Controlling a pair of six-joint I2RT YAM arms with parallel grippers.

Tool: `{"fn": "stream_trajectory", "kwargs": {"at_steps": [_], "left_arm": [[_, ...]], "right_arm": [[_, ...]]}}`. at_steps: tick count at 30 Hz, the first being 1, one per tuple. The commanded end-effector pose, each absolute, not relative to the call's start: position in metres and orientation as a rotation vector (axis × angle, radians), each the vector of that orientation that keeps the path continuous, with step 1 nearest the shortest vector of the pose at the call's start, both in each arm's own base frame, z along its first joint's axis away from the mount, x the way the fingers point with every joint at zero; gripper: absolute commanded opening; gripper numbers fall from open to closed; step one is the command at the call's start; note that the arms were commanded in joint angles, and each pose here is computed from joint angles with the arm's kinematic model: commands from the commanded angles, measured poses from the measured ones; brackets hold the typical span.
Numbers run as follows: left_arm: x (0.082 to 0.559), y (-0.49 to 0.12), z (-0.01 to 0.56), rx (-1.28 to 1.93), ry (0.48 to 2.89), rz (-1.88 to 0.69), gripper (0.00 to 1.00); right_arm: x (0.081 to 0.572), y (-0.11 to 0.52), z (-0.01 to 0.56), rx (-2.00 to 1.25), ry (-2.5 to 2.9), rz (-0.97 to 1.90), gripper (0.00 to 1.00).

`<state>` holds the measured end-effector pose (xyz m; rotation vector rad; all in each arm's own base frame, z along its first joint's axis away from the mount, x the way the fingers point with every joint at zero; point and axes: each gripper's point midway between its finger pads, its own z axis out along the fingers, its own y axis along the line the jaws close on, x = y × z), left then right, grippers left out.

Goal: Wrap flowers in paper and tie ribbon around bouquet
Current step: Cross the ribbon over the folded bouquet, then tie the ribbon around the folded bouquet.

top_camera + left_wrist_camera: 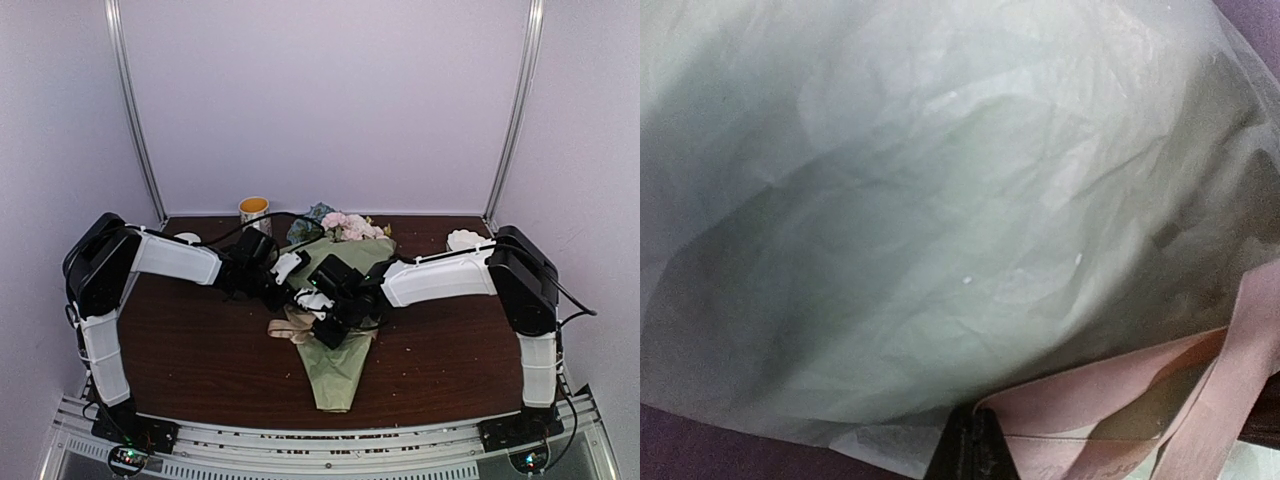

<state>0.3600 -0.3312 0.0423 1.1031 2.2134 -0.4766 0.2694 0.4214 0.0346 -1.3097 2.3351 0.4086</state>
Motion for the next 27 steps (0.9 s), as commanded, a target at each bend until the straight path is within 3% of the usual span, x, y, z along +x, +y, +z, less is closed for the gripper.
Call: {"fn": "stream_trajectory", "kwargs": {"at_steps": [1, 12, 18, 27], "left_arm": [[0.366, -0.337, 0.047, 1.094, 2.186, -0.494, 0.0], [0.373, -0.327, 0.05, 1.037, 2.198, -0.472, 0.0], [0.374, -0.316, 0.061, 1.009, 2.185, -0.41, 0.0], [0.368, -0.278, 0.063, 0.916, 2.252, -0.298, 0.0]], "right_arm": [[0.277, 0.424, 0.053, -1.252, 2.316, 0.445, 0.0], [0.236, 0.425, 0.098, -1.277, 2.258, 0.755, 0.0], [0.217, 0.396, 0.117, -1.157, 2.267, 0.941, 0.0], [0.281, 0.317, 0.145, -0.512, 2.252, 1.12, 0.0]]}}
